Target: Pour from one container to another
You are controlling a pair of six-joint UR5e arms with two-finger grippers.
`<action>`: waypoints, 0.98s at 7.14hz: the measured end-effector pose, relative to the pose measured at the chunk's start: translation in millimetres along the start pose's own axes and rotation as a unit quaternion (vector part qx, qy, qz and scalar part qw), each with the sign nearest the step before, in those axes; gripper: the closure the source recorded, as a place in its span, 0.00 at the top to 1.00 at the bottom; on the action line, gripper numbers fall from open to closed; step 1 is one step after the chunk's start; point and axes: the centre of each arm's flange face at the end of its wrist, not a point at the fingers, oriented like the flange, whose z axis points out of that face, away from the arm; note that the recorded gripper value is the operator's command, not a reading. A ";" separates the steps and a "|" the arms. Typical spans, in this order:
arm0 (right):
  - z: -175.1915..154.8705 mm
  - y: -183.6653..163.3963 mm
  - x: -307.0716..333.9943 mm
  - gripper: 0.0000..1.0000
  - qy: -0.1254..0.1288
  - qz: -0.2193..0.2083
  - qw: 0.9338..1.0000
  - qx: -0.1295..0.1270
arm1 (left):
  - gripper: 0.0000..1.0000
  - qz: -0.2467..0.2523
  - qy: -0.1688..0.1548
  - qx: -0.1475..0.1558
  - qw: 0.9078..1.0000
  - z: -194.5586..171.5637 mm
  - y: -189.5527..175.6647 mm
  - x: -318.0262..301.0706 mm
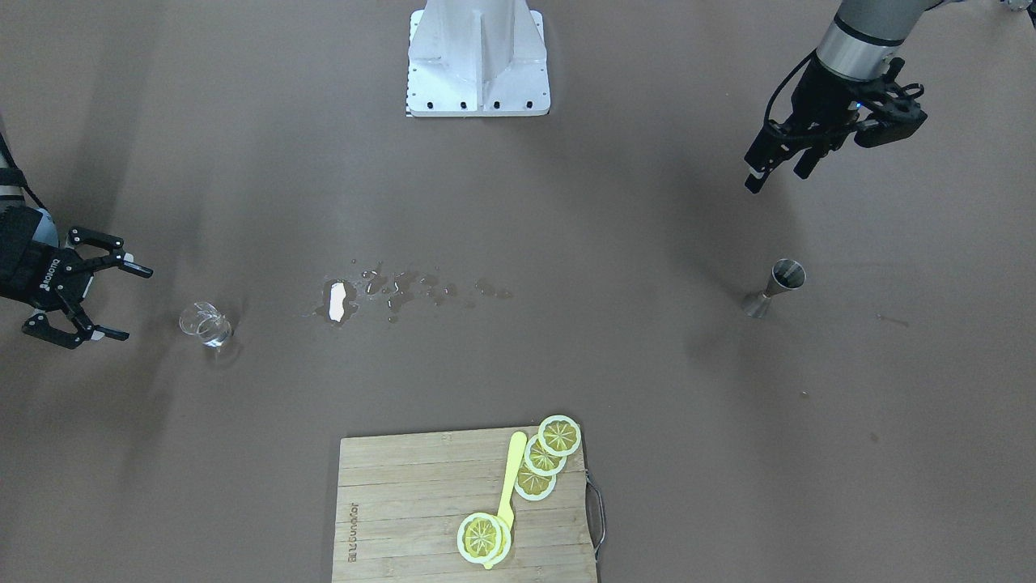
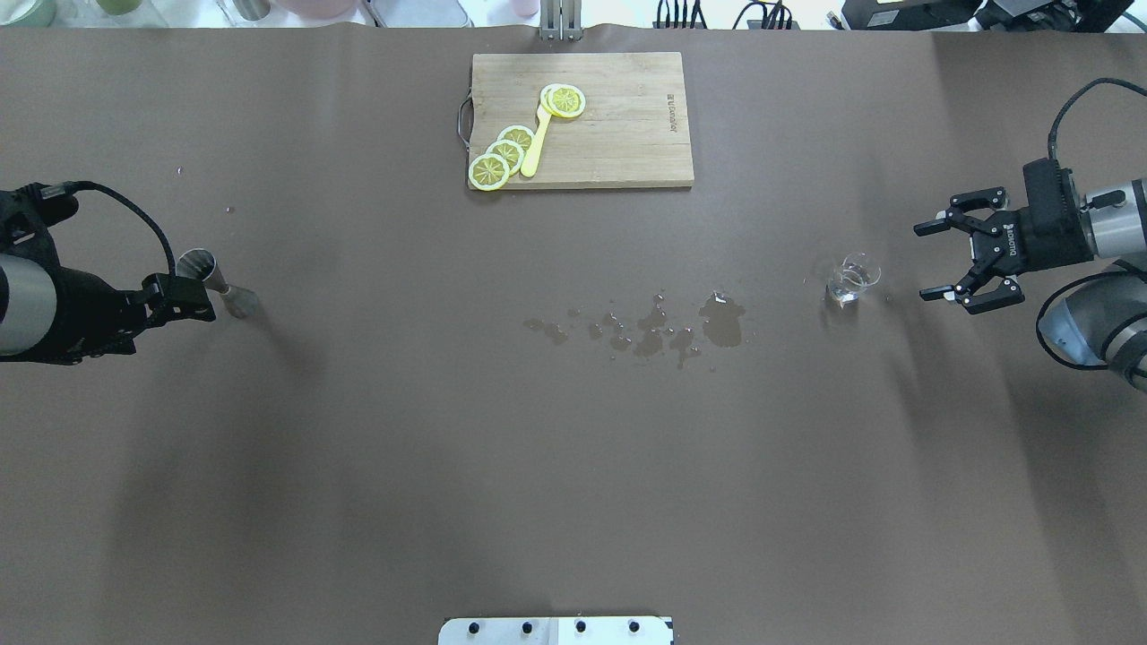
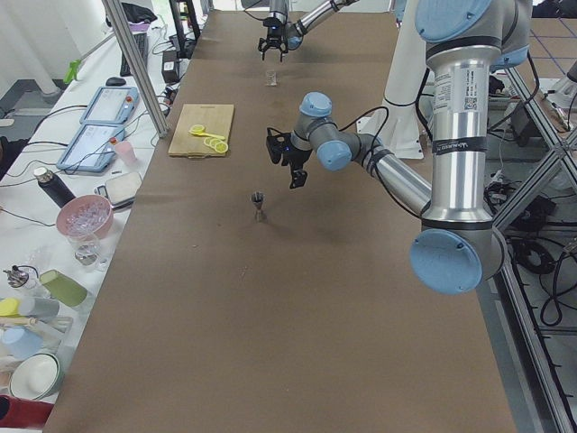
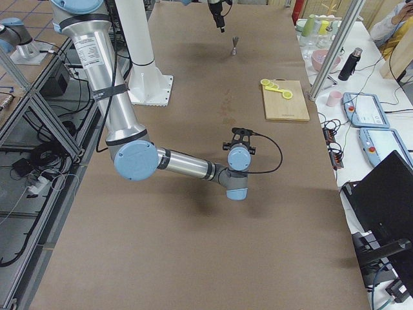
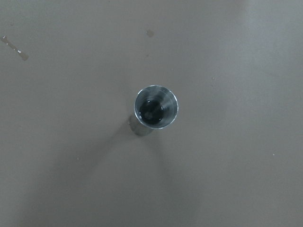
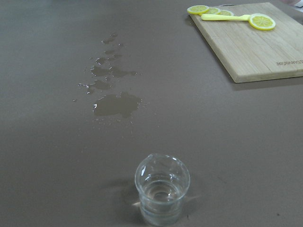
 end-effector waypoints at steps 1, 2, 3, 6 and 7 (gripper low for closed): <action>5.5 1.9 0.2 0.99 -0.001 0.001 1.000 -0.002 | 0.98 0.003 -0.005 0.023 1.000 7.0 21.3 4.4; 12.6 3.5 -1.2 0.99 -0.001 0.002 1.000 -0.004 | 0.98 0.005 -0.005 0.050 0.999 10.5 36.1 8.0; 20.3 4.7 -3.2 0.99 0.001 0.003 1.000 -0.005 | 0.98 0.009 -0.004 0.075 0.997 9.3 42.8 9.6; 46.4 3.3 -9.7 0.98 0.011 0.002 1.000 -0.004 | 0.98 0.061 -0.033 0.170 0.983 24.2 79.4 -13.8; 48.7 2.9 -10.7 0.98 0.012 0.000 1.000 -0.002 | 0.98 0.072 -0.037 0.199 0.977 31.7 89.3 -18.9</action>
